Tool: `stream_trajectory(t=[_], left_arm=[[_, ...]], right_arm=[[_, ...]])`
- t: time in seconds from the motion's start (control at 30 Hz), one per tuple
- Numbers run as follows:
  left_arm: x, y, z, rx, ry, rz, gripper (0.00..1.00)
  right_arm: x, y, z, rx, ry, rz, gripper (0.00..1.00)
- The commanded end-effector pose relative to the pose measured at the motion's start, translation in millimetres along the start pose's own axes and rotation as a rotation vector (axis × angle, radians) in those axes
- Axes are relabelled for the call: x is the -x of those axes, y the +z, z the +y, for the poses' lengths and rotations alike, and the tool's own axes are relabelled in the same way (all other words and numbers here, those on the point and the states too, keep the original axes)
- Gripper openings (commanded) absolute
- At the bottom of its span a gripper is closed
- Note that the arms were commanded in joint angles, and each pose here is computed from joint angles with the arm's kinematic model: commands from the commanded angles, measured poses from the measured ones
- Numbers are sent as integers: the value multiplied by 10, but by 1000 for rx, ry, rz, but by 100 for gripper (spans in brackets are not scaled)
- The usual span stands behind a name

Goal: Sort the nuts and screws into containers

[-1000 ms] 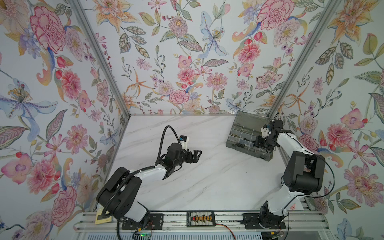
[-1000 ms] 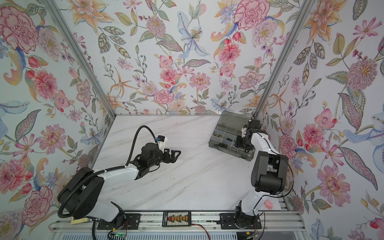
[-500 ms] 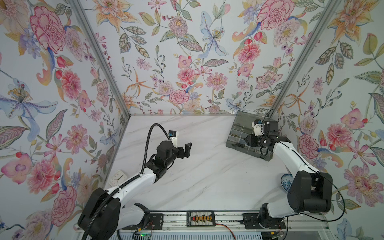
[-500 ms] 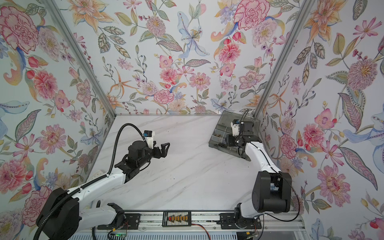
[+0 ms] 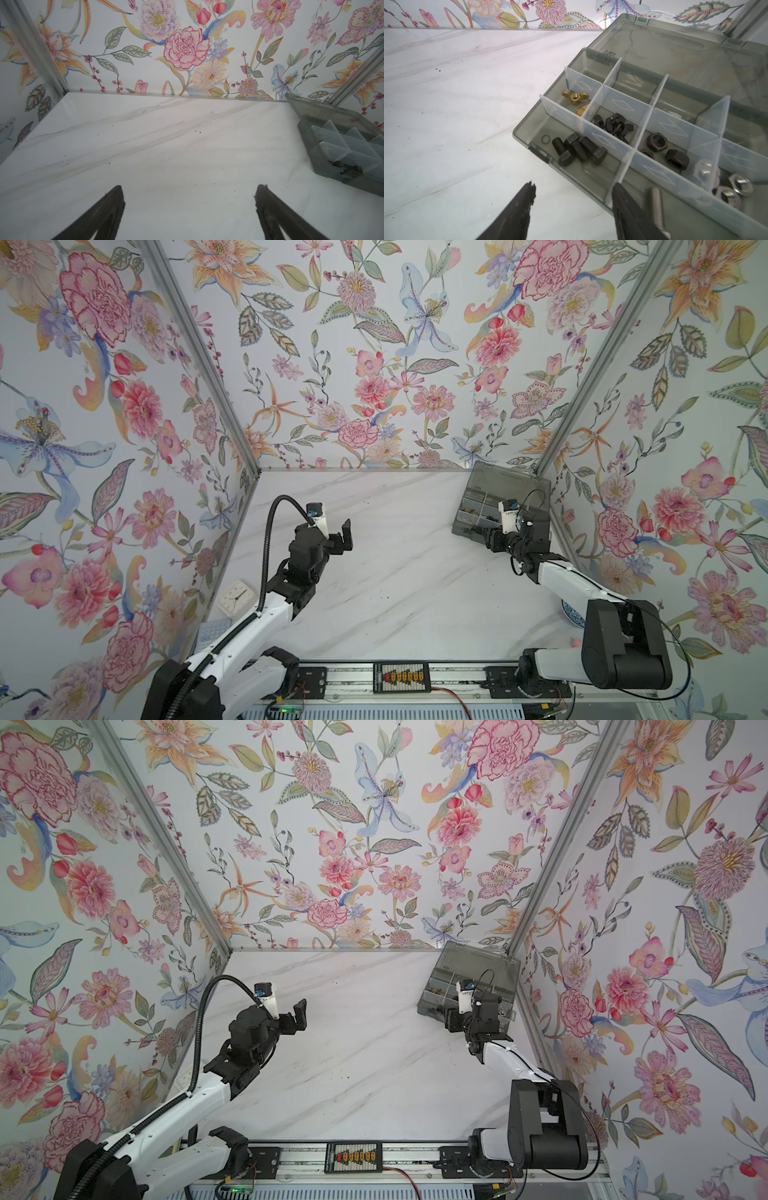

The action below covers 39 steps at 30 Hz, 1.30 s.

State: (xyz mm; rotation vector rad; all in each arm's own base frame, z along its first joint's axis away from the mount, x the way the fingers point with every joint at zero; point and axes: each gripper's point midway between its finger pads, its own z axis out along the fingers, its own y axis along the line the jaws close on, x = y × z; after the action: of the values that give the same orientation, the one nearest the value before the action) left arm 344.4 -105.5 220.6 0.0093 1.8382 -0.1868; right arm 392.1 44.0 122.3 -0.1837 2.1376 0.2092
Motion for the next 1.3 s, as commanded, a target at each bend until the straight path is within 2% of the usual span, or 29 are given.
stream_trajectory(t=[0.0,0.03,0.1,0.13,0.17,0.4,0.53,0.63,0.73,0.87,1.03,1.17,1.27], left_arm=[[141,-90,250,115,48,-84,99],[142,-102,297,136,56,-85,99],[151,-131,427,198,69,-94,99],[154,-140,477,222,80,-96,99],[167,-149,521,242,98,-100,99],[218,-246,778,377,228,-168,99],[175,-305,983,450,263,-221,99],[61,-280,1117,450,244,-248,99],[-80,-275,1208,466,261,-284,99],[-332,-199,1192,435,317,-269,99],[-427,5,1097,379,355,-261,99],[-470,97,1156,409,362,-249,99],[-490,47,1272,447,318,-256,99]], right_arm=[[127,21,-99,-30,-21,-123,64],[109,27,-137,-37,-8,-131,65],[64,40,-206,-46,11,-141,73],[53,45,-222,-50,5,-151,81],[32,55,-234,-55,-5,-164,100],[-50,189,-263,-73,-29,-169,99],[-79,83,-328,-140,-27,-250,99],[-100,32,-346,-153,-21,-278,99],[-102,25,-341,-152,-24,-282,99],[-100,24,-349,-154,-22,-283,99],[-120,2,-405,-195,-9,-290,99],[-198,-37,-400,-222,-20,-326,99],[-199,-41,-391,-227,-26,-325,99]])
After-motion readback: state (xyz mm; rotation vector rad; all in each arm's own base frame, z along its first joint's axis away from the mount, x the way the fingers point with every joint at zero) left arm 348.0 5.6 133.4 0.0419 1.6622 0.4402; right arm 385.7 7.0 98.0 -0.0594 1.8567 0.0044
